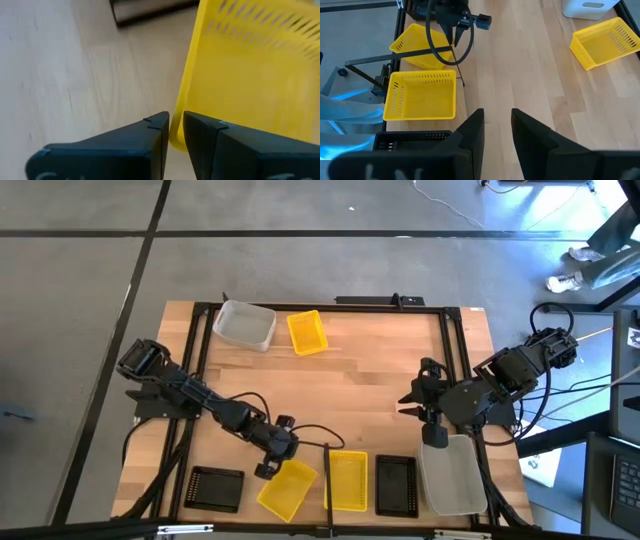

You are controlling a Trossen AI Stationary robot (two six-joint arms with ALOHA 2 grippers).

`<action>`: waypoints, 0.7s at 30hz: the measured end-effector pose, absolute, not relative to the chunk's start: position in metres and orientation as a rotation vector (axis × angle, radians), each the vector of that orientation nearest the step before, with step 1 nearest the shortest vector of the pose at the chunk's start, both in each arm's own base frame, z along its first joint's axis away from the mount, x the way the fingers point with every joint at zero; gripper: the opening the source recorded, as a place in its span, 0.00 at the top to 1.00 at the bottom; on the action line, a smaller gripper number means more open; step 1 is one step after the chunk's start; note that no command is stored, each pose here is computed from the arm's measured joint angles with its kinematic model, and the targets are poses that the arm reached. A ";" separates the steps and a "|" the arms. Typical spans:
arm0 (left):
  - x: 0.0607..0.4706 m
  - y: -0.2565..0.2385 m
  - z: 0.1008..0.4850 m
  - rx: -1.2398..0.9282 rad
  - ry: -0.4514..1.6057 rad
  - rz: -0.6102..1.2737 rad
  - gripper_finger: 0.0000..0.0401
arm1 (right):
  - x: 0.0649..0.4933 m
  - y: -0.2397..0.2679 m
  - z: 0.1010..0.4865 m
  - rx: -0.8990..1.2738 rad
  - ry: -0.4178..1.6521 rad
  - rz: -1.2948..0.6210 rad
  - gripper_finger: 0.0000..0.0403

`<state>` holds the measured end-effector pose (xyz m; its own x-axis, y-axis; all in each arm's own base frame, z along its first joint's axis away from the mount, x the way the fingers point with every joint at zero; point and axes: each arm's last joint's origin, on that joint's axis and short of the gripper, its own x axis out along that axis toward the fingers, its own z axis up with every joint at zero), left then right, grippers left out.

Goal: Stack baskets on shelf by color
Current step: Stack the bottom yellow bin on top of the yellow bin on the shelf

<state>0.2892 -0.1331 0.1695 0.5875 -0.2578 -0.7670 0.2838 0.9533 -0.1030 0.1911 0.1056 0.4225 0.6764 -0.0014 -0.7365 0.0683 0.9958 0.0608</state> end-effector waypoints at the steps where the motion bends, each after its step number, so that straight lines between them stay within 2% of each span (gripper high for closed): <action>1: 0.289 -0.133 0.169 0.033 0.898 -0.315 0.88 | 0.191 0.106 0.422 0.086 0.827 -0.039 0.77; 10: 0.289 -0.133 0.169 -0.130 0.912 -0.238 0.88 | 0.191 0.106 0.422 0.085 0.827 -0.039 0.77; 21: 0.289 -0.134 0.165 -0.163 0.940 -0.235 0.88 | 0.191 0.106 0.422 0.085 0.828 -0.039 0.77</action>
